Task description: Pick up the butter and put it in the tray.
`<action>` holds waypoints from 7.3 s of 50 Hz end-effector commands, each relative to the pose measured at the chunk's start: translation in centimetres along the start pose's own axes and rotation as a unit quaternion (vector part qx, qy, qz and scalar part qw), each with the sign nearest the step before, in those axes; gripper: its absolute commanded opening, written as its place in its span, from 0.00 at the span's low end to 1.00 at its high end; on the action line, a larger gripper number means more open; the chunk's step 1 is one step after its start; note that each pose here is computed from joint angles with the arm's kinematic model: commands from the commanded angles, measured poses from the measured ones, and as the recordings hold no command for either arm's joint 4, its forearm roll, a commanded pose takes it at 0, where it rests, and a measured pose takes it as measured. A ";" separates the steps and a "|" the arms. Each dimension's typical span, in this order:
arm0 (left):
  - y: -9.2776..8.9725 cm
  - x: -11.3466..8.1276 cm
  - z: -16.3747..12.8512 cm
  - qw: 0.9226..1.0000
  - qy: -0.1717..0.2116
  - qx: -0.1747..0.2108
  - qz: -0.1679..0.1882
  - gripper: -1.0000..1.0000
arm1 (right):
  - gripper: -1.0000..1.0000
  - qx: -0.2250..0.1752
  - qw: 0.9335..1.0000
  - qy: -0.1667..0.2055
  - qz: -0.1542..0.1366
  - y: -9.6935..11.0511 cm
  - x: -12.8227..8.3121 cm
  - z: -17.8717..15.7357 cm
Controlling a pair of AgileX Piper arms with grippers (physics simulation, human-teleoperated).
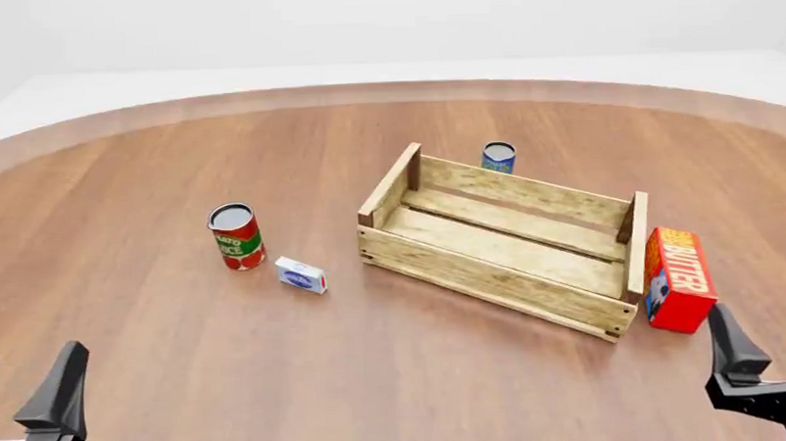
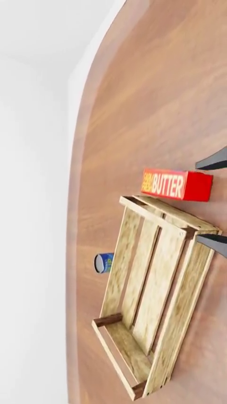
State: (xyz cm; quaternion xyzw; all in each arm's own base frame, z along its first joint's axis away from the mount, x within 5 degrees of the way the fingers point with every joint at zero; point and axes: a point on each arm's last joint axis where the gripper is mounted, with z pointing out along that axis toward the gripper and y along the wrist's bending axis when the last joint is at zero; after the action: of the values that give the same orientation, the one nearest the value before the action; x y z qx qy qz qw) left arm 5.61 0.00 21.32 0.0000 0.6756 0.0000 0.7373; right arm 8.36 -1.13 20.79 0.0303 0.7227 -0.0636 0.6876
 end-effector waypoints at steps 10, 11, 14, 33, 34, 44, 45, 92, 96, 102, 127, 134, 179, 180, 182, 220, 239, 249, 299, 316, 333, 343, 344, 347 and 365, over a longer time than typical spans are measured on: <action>0.0 0.0 0.0 1.000 0.000 0.000 0.000 1.00 | 1.00 0.019 1.000 0.022 -0.005 -0.4 0.3 1.2; 0.0 0.0 0.0 1.000 0.000 0.000 0.000 1.00 | 1.00 0.021 0.999 0.024 -0.006 -0.4 0.4 1.2; 0.0 0.0 0.0 1.000 0.000 0.000 0.000 1.00 | 1.00 0.024 0.999 0.027 -0.004 -0.5 0.4 1.4; 0.0 0.0 0.0 1.000 0.000 0.000 0.000 1.00 | 1.00 0.032 0.999 0.038 -0.005 -0.8 1.1 3.9; 0.0 0.0 0.0 1.000 0.000 0.000 0.000 1.00 | 1.00 0.032 0.999 0.038 -0.005 -0.8 1.2 4.0; 0.0 0.0 0.0 1.000 0.000 0.000 0.000 1.00 | 1.00 0.037 0.998 0.043 -0.005 -1.0 1.8 5.2; 0.0 0.0 0.0 1.000 0.000 0.000 0.000 1.00 | 1.00 0.038 0.998 0.044 -0.006 -1.0 1.9 5.3; 0.0 0.0 0.0 1.000 0.000 0.000 0.000 1.00 | 1.00 0.036 0.996 0.077 -0.012 -1.1 5.1 8.2; 0.0 0.0 0.0 1.000 0.000 0.000 0.000 1.00 | 1.00 0.037 0.996 0.077 -0.014 -1.1 5.3 8.3; 0.0 0.0 0.0 1.000 0.000 0.000 0.000 1.00 | 1.00 0.037 0.996 0.077 -0.014 -1.2 5.5 8.4; 0.0 0.0 0.0 1.000 0.000 0.000 0.000 1.00 | 1.00 0.038 0.996 0.085 -0.013 -1.2 6.2 8.7; 0.0 0.0 0.0 1.000 0.000 0.000 0.000 1.00 | 1.00 0.039 0.995 0.086 -0.012 -1.2 6.2 8.8; 0.0 0.0 0.0 1.000 0.000 0.000 0.000 1.00 | 1.00 0.040 0.994 0.096 -0.014 -1.4 6.7 10.4; 0.0 0.0 0.0 1.000 0.000 0.000 0.000 1.00 | 1.00 0.040 0.994 0.096 -0.015 -1.4 6.7 10.5; 0.0 0.0 0.0 1.000 0.000 0.000 0.000 1.00 | 1.00 0.041 0.994 0.096 -0.014 -1.4 6.7 10.5; 0.0 0.0 0.0 1.000 0.000 0.000 0.000 1.00 | 1.00 0.039 0.993 0.114 -0.018 -1.6 7.8 12.7; 0.0 0.0 0.0 1.000 0.000 0.000 0.000 1.00 | 1.00 0.041 0.991 0.124 -0.019 -1.8 8.5 13.5; 0.0 0.0 0.0 1.000 0.000 0.000 0.000 1.00 | 1.00 0.039 0.990 0.133 -0.020 -1.7 9.0 14.0; 0.0 0.0 0.0 1.000 0.000 0.000 0.000 1.00 | 1.00 0.040 0.988 0.148 -0.023 -1.9 9.9 14.6; 0.0 0.0 0.0 1.000 0.000 0.000 0.000 1.00 | 1.00 0.041 0.988 0.148 -0.022 -2.0 9.9 14.7; 0.0 0.0 0.0 1.000 0.000 0.000 0.000 1.00 | 0.00 0.032 0.990 0.140 -0.007 -1.4 9.5 14.4; 0.0 0.0 0.0 1.000 0.000 0.000 0.000 1.00 | 0.00 0.028 0.991 0.129 -0.004 -1.1 8.8 14.0; 0.0 0.0 0.0 1.000 0.000 0.000 0.000 1.00 | 0.00 0.028 0.992 0.127 -0.005 -1.2 8.7 13.9; 0.0 0.0 0.0 1.000 0.000 0.000 0.000 1.00 | 0.00 0.031 0.992 0.121 -0.004 -1.3 8.4 13.7; 0.0 0.0 0.0 1.000 0.000 0.000 0.000 1.00 | 0.00 0.035 0.995 0.098 -0.002 -1.3 7.1 12.3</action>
State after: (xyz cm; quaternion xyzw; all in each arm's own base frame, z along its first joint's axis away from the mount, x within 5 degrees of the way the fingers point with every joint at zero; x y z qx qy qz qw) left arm 5.61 0.00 21.32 0.0000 0.6756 0.0000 0.7373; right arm 20.38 -4.44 12.15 0.0507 0.7994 -0.0900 0.5919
